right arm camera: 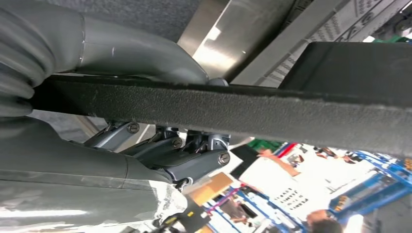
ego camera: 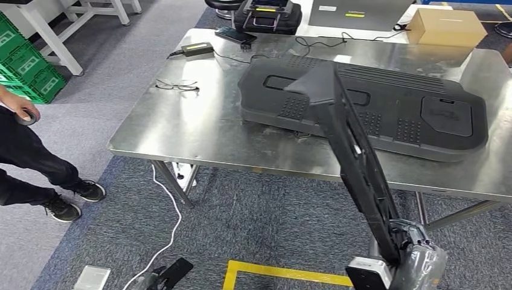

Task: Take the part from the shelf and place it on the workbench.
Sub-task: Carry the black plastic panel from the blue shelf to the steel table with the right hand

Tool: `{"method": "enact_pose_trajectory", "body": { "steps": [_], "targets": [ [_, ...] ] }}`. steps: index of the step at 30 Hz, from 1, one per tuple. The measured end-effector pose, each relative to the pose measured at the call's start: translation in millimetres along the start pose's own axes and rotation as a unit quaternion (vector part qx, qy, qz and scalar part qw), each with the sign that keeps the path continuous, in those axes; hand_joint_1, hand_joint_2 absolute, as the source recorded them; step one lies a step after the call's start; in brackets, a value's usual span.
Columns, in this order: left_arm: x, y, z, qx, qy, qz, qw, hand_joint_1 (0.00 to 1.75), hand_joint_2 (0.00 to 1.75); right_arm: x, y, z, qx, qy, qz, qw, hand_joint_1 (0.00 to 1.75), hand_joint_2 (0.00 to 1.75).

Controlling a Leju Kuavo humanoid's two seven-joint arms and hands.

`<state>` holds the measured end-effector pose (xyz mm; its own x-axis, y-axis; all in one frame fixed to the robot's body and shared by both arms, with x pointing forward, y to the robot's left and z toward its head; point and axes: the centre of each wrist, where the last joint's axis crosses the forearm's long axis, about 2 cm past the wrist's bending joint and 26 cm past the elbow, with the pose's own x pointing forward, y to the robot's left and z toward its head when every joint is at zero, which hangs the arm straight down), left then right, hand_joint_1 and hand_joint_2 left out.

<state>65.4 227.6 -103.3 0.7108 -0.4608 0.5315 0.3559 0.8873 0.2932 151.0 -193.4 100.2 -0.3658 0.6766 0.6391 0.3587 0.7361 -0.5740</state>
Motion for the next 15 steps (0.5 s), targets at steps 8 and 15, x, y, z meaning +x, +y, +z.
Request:
{"method": "enact_pose_trajectory", "body": {
  "steps": [8, 15],
  "targets": [
    [0.3, -0.2, -0.1, -0.003, -0.002, -0.004, 1.0, 0.0, 1.75, 0.3, 0.1, -0.1, 0.001, -0.003, 0.003, 1.0, 1.75, 1.75],
    [0.4, -0.6, -0.1, -0.013, -0.011, -0.001, 1.0, 0.0, 1.75, 0.0, -0.8, 2.1, 0.001, -0.006, 0.002, 1.0, 1.75, 1.75]
  ]
}}
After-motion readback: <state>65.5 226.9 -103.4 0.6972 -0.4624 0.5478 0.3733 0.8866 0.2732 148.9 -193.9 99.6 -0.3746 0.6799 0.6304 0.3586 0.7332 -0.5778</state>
